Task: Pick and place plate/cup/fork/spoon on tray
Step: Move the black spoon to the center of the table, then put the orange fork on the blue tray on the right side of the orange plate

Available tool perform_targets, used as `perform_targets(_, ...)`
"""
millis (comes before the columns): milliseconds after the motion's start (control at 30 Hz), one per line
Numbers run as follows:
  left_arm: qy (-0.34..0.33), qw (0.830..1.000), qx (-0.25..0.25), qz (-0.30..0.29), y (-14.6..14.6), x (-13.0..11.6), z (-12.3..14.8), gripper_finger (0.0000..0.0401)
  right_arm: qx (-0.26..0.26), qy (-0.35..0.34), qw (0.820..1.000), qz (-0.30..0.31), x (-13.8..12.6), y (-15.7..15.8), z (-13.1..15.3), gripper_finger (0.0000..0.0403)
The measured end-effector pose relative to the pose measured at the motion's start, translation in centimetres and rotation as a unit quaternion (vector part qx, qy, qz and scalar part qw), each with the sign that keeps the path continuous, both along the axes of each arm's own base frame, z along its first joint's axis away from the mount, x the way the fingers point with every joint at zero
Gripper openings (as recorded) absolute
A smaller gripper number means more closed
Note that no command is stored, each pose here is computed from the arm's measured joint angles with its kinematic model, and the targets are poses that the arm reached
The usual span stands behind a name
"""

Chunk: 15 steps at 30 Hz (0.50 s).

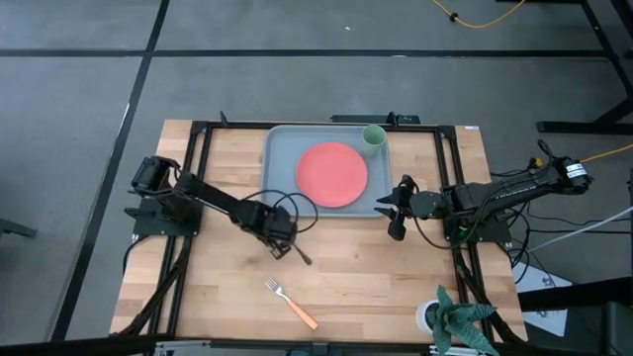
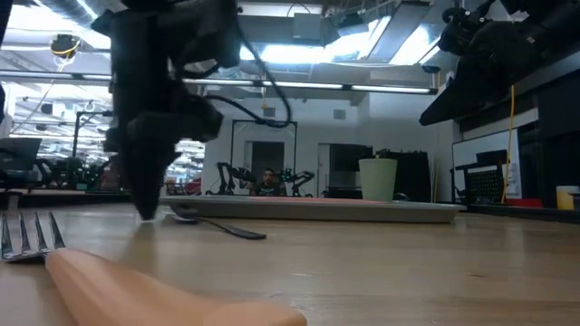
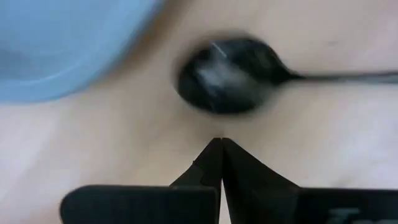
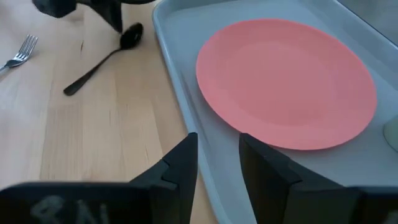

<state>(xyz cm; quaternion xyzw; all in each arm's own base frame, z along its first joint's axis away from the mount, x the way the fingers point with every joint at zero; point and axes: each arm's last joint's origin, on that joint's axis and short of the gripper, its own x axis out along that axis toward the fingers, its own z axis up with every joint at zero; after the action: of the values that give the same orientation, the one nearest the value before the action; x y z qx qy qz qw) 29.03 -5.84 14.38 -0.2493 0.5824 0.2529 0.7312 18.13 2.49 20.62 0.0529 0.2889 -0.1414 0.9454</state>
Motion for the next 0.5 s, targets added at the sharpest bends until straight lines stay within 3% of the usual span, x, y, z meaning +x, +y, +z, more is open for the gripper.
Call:
perform_targets(133,0.007,0.999,-0.040,-0.010,0.0,0.6,1.0,0.0000,0.000,0.000,1.000,0.000,0.0,0.0,0.0,0.0121)
perform_targets(267,0.019,0.997,-0.072,-0.038,-1.6,1.4,4.2,0.0000,0.000,0.000,1.000,0.000,0.0,0.0,0.0,0.0121)
perform_targets(400,0.032,0.984,-0.170,-0.043,-4.5,1.7,7.4,0.0000,0.000,0.000,1.000,0.000,0.0,0.0,0.0,0.0121)
perform_targets(500,0.029,0.973,-0.229,-0.020,-6.9,2.2,7.2,0.0000,0.000,0.000,1.000,0.000,0.0,0.0,0.0,0.0121)
